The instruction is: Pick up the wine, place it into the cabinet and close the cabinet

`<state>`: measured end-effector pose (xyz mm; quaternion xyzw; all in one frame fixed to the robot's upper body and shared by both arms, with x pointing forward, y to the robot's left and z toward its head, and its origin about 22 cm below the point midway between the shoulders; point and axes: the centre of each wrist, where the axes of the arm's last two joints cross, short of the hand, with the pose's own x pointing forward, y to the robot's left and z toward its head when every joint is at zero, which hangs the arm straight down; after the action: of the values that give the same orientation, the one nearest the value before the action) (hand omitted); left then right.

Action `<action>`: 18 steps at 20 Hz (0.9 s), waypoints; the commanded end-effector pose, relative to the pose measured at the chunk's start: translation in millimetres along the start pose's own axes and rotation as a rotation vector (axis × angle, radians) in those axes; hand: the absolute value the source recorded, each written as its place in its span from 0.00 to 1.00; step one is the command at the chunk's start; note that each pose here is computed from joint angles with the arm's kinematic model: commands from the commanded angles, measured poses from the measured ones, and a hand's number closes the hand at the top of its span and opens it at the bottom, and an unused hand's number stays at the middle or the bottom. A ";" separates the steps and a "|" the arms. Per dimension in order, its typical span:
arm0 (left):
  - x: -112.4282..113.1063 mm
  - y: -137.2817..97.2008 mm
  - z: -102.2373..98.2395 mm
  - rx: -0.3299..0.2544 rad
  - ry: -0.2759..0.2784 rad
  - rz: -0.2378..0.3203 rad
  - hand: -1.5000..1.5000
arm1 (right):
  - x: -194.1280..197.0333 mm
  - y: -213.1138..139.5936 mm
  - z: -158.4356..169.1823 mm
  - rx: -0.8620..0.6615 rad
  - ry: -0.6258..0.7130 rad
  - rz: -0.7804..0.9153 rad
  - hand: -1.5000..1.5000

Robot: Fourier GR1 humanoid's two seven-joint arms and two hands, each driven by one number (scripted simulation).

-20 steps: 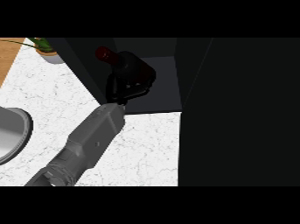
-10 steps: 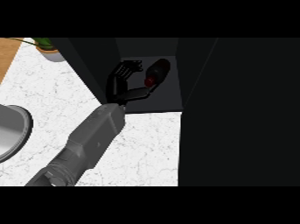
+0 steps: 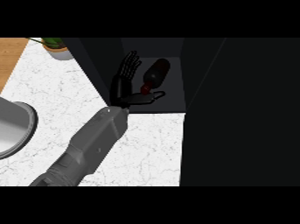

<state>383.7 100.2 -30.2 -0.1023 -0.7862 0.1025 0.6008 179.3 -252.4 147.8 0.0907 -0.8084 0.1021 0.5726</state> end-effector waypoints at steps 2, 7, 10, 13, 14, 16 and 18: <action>2.1 31.4 13.4 0.008 -0.027 -0.039 0.00 | 7.2 5.8 4.0 0.001 0.001 0.012 0.00; 17.7 1.9 33.9 -0.086 -0.012 -0.007 0.00 | 8.9 6.4 12.1 -0.014 0.023 0.013 0.00; 30.8 -11.4 56.7 -0.182 0.015 0.022 0.00 | 18.7 2.1 6.4 -0.016 0.007 0.014 0.00; 53.2 18.8 75.3 -0.227 0.013 0.022 0.00 | 10.1 4.6 -5.8 -0.004 0.013 0.031 0.00; 60.9 1.8 88.6 -0.211 0.028 0.040 0.00 | 17.7 14.1 -2.8 -0.023 0.014 -0.004 0.00; 93.0 6.6 82.0 -0.220 -0.001 0.029 0.00 | 3.4 8.3 1.3 -0.008 0.001 -0.008 0.00; 98.3 -1.4 114.0 -0.200 0.007 0.037 0.00 | 18.9 7.7 2.2 0.016 -0.005 0.008 0.00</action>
<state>286.8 119.5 13.9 -0.1746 -0.7899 0.0304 0.5870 172.3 -243.1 157.8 0.0860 -0.8070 0.1008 0.5755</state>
